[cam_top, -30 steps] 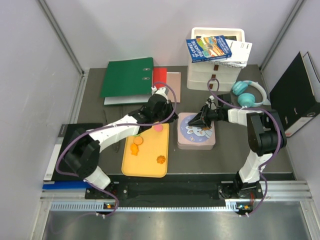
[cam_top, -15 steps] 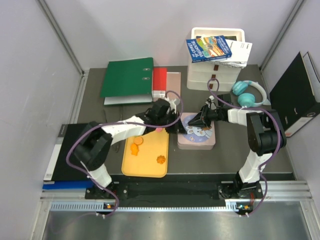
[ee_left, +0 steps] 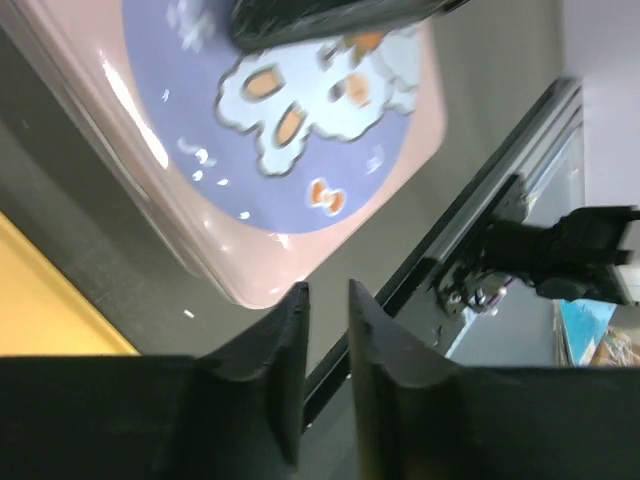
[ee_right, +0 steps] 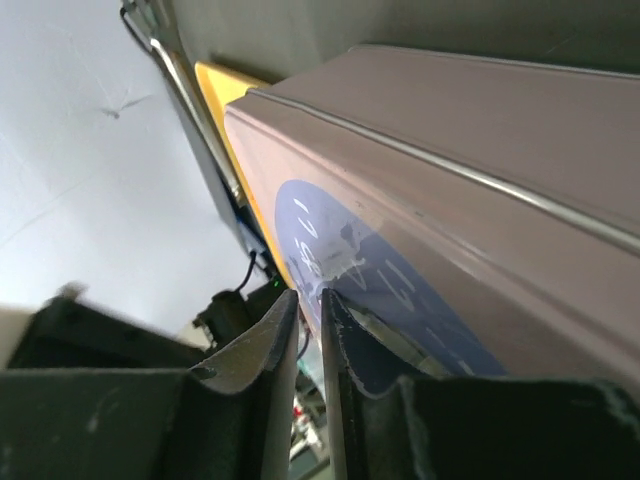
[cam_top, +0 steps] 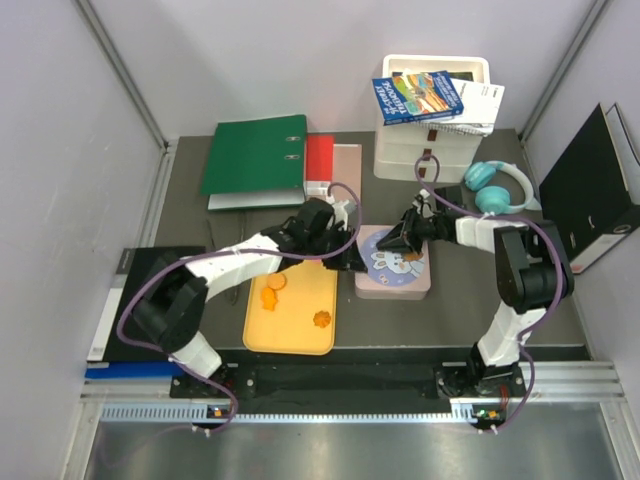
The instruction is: Pack the cookies
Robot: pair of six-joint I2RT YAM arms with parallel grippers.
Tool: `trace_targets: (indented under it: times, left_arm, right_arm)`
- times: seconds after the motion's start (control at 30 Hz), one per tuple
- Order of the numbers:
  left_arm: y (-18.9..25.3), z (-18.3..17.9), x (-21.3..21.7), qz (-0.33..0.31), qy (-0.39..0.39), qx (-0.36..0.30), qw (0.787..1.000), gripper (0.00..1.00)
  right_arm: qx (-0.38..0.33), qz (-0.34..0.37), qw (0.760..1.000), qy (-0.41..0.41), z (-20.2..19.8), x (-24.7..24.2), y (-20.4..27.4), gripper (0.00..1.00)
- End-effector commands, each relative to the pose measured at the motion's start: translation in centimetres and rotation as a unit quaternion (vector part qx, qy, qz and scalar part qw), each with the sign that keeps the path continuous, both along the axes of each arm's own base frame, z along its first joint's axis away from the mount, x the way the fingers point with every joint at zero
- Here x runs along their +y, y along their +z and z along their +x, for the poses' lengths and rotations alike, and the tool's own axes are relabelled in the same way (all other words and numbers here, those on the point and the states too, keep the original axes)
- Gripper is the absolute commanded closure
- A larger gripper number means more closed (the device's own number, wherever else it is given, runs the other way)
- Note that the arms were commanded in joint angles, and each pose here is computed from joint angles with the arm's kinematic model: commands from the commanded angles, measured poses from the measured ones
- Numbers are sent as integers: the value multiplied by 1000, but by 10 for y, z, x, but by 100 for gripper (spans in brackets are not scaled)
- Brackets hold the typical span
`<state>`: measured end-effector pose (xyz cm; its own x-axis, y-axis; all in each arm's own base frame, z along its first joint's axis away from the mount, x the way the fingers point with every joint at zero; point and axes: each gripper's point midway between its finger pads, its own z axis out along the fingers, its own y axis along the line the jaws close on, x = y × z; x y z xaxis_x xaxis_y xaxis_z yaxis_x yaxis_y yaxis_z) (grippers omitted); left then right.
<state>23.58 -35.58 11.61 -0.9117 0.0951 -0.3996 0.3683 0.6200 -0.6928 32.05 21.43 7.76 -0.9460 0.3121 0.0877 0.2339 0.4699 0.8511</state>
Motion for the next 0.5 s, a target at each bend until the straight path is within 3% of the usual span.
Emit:
trace_targets:
  times: [0.0, 0.1, 0.23, 0.27, 0.4, 0.47]
  left_arm:
    - [103, 27, -3, -76, 28, -150, 985, 65]
    - [129, 41, 7, -75, 66, -196, 975, 54]
    - [126, 50, 26, -23, 95, -218, 971, 44]
    - [122, 55, 32, -2, 111, -220, 969, 34]
    - [95, 57, 55, 76, 138, -198, 967, 30]
    - [79, 56, 72, 120, 158, -186, 962, 30]
  right_arm:
    - [-85, -36, 995, -30, 27, -4, 38, 83]
    - [-146, -34, 988, -42, 39, -5, 89, 79]
    - [-226, -61, 970, -58, 42, -15, 152, 57]
    - [-237, -78, 965, -74, 45, -21, 158, 55]
    - [-293, -129, 940, -114, 32, -41, 189, 45]
    - [-345, -184, 911, -132, 16, -53, 207, 39]
